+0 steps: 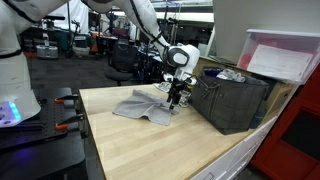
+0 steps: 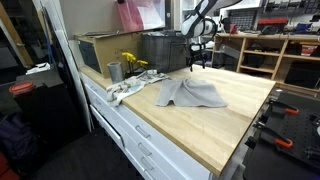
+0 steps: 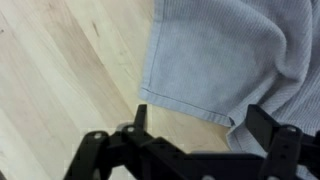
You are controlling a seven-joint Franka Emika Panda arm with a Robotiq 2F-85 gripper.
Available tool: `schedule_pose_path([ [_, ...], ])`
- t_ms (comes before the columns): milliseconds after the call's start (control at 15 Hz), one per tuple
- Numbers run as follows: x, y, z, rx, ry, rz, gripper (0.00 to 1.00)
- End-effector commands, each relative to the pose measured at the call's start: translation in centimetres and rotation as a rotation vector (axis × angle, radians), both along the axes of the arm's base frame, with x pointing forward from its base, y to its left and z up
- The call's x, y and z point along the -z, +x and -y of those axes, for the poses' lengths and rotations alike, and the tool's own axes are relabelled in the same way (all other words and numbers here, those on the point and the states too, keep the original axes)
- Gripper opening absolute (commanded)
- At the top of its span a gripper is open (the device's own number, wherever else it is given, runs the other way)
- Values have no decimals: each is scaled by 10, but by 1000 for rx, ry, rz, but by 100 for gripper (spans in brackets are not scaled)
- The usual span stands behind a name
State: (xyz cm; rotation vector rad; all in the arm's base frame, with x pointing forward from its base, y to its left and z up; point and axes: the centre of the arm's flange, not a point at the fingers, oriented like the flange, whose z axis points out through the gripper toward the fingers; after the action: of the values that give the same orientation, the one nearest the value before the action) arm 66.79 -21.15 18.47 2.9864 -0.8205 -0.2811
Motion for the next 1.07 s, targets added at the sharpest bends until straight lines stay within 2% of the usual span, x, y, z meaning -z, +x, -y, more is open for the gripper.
schedule_pose_path([
  [0, -2, -43, 22, 83, 19, -52, 100],
  [267, 44, -60, 49, 164, 82, -120, 100],
  [600, 94, -68, 47, 203, 167, -151, 100],
  [667, 97, -67, 45, 213, 177, -142, 84],
  [733, 98, -66, 44, 218, 184, -136, 74],
  [1000, 88, -62, 53, 242, 185, -110, 43],
])
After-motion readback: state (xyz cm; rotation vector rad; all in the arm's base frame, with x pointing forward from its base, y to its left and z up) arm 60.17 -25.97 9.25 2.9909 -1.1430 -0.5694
